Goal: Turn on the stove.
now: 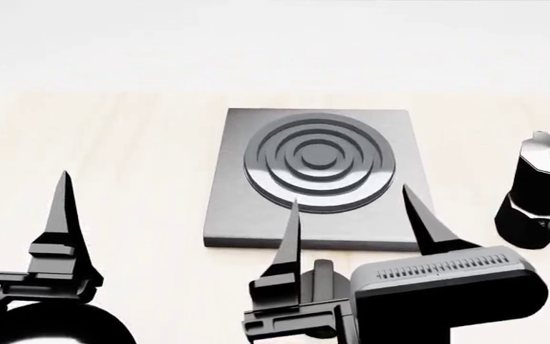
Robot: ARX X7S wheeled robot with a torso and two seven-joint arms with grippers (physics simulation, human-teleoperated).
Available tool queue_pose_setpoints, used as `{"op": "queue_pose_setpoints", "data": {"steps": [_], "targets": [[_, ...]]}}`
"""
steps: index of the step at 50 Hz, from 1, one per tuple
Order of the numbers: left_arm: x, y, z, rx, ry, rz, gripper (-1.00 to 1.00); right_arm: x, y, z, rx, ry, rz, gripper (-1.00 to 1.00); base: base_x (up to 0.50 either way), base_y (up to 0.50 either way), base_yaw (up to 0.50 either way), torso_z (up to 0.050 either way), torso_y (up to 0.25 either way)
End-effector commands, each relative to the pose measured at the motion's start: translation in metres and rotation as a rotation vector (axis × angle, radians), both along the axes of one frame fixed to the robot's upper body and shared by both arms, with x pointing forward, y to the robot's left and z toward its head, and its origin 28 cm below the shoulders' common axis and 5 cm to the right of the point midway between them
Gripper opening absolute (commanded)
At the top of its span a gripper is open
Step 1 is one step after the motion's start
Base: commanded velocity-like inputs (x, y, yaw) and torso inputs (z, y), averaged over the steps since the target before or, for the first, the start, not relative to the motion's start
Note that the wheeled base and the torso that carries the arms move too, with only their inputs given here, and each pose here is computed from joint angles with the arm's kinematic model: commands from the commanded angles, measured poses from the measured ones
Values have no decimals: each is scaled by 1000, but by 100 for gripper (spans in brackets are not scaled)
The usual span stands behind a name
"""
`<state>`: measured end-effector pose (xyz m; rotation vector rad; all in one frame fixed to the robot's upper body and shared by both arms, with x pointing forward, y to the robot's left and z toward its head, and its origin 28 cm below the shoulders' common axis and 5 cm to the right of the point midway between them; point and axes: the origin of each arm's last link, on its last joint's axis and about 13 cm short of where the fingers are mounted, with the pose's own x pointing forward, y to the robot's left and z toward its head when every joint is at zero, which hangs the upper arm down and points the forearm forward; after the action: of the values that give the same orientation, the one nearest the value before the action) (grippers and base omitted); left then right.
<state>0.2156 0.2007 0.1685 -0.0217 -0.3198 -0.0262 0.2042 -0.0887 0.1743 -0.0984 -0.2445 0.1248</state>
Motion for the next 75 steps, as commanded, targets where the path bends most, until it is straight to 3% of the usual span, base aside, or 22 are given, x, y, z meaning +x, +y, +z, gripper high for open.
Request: {"op": "queue_pose_setpoints", "data": {"steps": [1,22,35,39,41,50,75], "targets": [[0,0,0,0,0,2,100,6,-1,-8,12,38,-1,100,0,0,0,0,0],[1,1,-1,-2,4,6,100,20,-2,-26,70,195,10,100,0,0,0,0,0],[2,1,-2,-5,6,9,100,29,0,-36,39,295,-21,100,0,0,0,0,0],[2,0,-2,-4,7,9,100,30,0,-37,66,340,-20,100,0,0,0,0,0],[2,0,-2,-6,8,9,100,31,0,-37,103,376,32,100,0,0,0,0,0],[2,0,-2,-6,8,10,100,32,1,-38,65,395,0,100,0,0,0,0,0],[4,1,-4,-6,15,10,100,41,3,-47,79,519,-17,100,0,0,0,0,0]]}}
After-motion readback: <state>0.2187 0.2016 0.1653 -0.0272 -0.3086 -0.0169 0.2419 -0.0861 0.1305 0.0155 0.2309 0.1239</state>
